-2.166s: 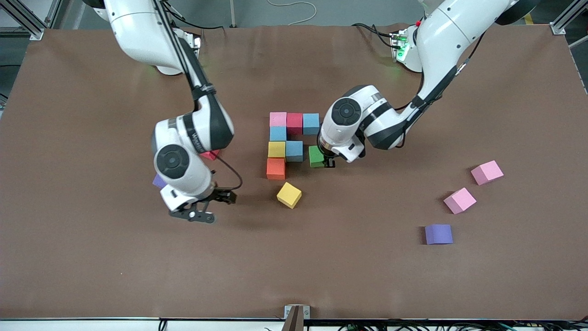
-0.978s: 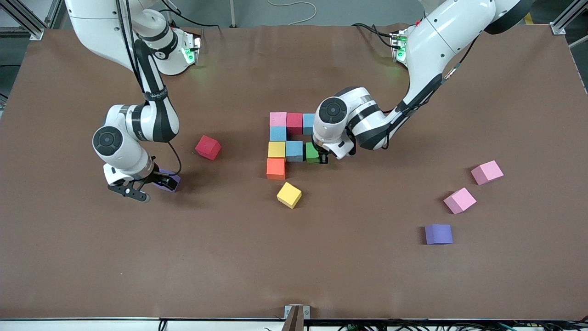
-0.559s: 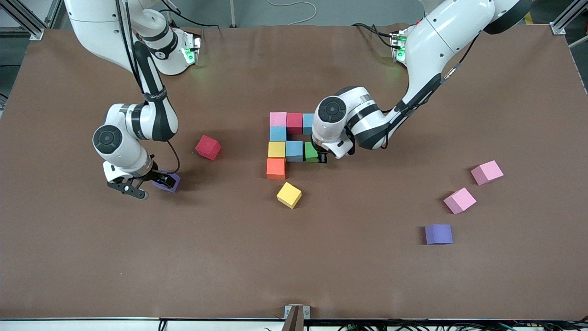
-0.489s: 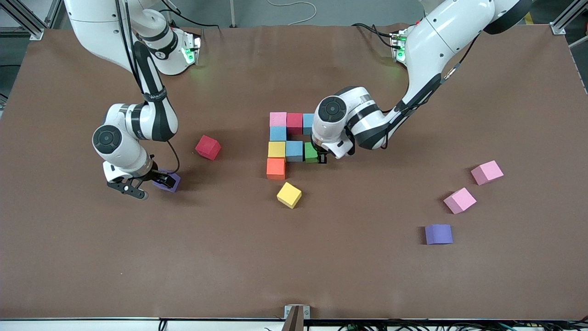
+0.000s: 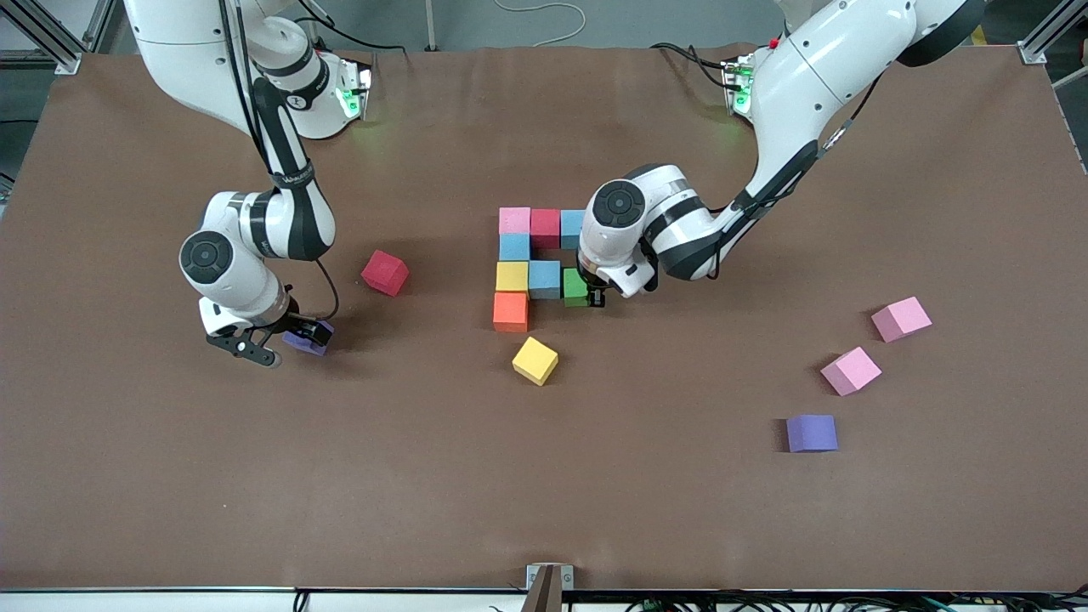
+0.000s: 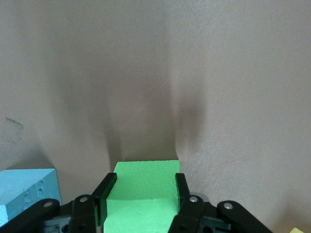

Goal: Arrange 11 blocks into digit 3

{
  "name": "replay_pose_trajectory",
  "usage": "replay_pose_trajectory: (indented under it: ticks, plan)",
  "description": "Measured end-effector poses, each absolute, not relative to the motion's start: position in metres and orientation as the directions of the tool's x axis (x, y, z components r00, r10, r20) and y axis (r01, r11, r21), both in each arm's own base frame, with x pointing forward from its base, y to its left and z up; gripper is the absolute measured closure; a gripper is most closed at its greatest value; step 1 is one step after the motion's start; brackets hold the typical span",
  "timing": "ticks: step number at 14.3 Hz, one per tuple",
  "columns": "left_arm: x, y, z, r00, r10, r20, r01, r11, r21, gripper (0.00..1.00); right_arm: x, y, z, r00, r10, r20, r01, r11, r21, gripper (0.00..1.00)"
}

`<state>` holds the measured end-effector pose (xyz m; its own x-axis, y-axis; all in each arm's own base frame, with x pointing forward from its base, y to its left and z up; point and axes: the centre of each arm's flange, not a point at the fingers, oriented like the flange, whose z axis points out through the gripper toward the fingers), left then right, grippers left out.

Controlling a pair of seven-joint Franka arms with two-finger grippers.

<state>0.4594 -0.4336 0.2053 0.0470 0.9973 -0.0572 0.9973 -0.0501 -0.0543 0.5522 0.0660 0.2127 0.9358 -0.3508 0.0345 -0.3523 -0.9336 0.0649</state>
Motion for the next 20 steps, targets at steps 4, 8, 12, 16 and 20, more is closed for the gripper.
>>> replay_pose_trajectory:
  ticks: [4, 8, 12, 16, 20]
  plan:
    - [0.459, -0.434, 0.205, 0.048, 0.997, -0.057, 0.997, -0.051, -0.055, 0.46, 0.552, 0.066, 0.213, 0.936, -0.350, 0.035, -0.352, -0.934, 0.064, 0.00]
    - [0.457, -0.434, 0.204, 0.049, 0.997, -0.056, 0.997, -0.053, -0.057, 0.46, 0.553, 0.066, 0.213, 0.936, -0.350, 0.038, -0.352, -0.934, 0.063, 0.00]
    - [0.456, -0.434, 0.203, 0.052, 0.997, -0.056, 0.997, -0.055, -0.058, 0.46, 0.559, 0.071, 0.219, 0.936, -0.349, 0.048, -0.352, -0.935, 0.054, 0.00]
    - [0.456, -0.435, 0.203, 0.053, 0.997, -0.056, 0.997, -0.056, -0.058, 0.46, 0.599, 0.107, 0.275, 0.898, -0.440, 0.000, -0.439, -0.898, 0.029, 0.00]
    - [0.455, -0.435, 0.203, 0.054, 0.997, -0.056, 0.997, -0.057, -0.058, 0.46, 0.620, 0.200, 0.309, 0.858, -0.514, 0.012, -0.514, -0.858, -0.018, 0.00]
